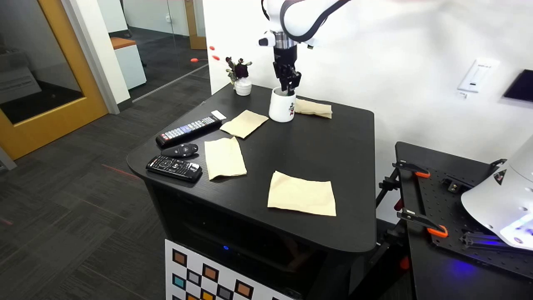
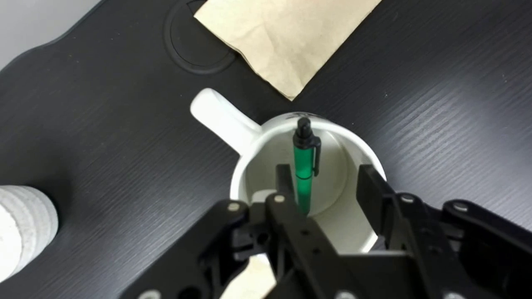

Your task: Put the pen in the mug on the table

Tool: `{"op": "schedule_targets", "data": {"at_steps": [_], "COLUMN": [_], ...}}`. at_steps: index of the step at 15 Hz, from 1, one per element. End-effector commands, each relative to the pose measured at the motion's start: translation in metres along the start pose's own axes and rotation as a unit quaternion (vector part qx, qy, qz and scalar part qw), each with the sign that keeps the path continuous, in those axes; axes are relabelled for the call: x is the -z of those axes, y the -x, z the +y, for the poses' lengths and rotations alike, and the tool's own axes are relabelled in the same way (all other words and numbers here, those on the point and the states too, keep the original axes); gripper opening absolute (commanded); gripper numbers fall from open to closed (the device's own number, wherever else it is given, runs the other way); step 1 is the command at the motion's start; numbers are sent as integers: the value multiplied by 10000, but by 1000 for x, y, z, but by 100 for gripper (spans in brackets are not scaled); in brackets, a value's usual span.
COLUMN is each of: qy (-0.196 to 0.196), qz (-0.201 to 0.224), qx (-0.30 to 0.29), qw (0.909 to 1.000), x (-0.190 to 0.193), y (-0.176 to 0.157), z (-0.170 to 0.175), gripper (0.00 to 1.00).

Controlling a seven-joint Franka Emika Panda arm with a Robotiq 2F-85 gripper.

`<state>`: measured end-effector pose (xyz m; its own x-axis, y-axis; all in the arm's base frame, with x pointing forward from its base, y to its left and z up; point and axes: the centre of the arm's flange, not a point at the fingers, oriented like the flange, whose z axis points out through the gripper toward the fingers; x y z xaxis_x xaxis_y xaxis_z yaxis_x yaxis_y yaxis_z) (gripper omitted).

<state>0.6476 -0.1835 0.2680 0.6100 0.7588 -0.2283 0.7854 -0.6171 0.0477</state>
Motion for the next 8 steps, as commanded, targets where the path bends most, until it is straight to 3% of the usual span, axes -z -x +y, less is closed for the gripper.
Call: {"op": "schedule_targets", "data": {"at_steps": [1,8], "qy": [191,201], "qz": [-39,-132], "qx": [-23,-61], "qw": [9998,9997], "x": [-5,-13], "y": [-1,-3], "z": [5,10], "gripper": [43,39]}}
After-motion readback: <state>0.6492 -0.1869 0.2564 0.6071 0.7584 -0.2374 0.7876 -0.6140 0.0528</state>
